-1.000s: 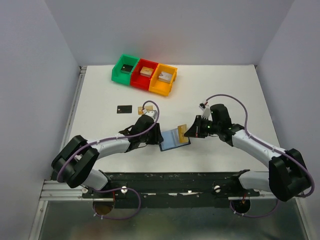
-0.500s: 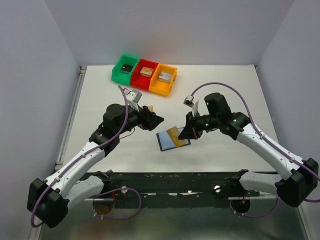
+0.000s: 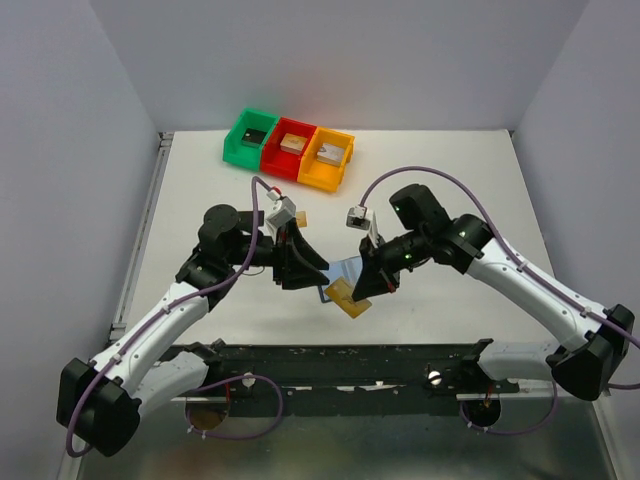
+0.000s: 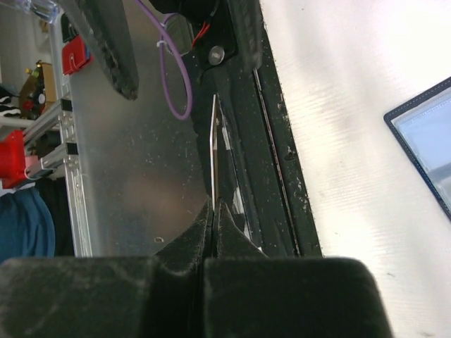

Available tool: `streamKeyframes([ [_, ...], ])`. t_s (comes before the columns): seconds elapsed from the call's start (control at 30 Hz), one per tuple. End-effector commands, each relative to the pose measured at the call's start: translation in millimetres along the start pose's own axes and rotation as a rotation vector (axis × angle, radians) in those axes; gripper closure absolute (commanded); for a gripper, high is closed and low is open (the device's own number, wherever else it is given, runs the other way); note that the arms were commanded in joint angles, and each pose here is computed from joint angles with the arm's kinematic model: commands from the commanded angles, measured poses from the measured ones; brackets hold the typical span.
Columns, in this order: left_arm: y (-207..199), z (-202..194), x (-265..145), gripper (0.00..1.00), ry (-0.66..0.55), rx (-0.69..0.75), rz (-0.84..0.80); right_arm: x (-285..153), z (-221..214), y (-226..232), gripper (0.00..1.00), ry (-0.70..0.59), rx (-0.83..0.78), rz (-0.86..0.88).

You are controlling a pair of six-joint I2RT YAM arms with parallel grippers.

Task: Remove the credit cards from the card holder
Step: Remove the credit card from the card holder.

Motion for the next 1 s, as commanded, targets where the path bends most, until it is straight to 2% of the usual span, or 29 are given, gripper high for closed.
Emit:
streamKeyframes([
  [0.0, -18.7, -0.3, 5.2, 0.43, 0.055, 0.054, -0.129, -2.1, -0.2, 7.0, 1.0, 0.041, -0.012, 0.01],
  [0.53, -7.9, -21.8, 13.6, 0.57, 0.116, -0.008, -0.113, 4.5, 7.6, 10.1, 1.0, 0.058, -0.032, 0.011],
  [0.6, -8.9, -23.5, 14.7, 0.61, 0.122, -0.012, -0.124, 4.5, 7.6, 10.2, 1.0, 0.058, -0.036, 0.008],
  [0.67, -10.8, -24.9, 15.6, 0.69, 0.127, -0.014, -0.14, 4.8, 7.6, 9.3, 1.0, 0.059, -0.037, 0.005],
  [0.83, -11.2, -28.5, 16.1, 0.99, 0.136, -0.017, -0.149, 4.2, 9.2, 7.4, 0.99, 0.053, -0.044, -0.016],
  [0.87, -11.4, -28.6, 15.7, 1.0, 0.134, -0.015, -0.144, 3.2, 9.9, 5.6, 0.87, 0.046, -0.037, -0.039],
  [0.9, -10.3, -28.3, 15.6, 1.0, 0.13, -0.012, -0.129, 0.5, 13.4, 1.3, 0.69, 0.023, -0.039, -0.086],
  [0.97, -0.9, -27.0, 13.1, 1.0, 0.116, -0.013, -0.057, -6.7, 22.1, -6.2, 0.48, -0.052, -0.004, -0.191],
])
Point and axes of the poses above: each gripper's point midway between its finger pads, its own x axis out along the fingers, its own y axis along the line the jaws close on, z = x × y, the point moved 3 cm from there along -x, back along the fingers, and after that the axes turned 7 degrees about x, right-handed, at the moved point
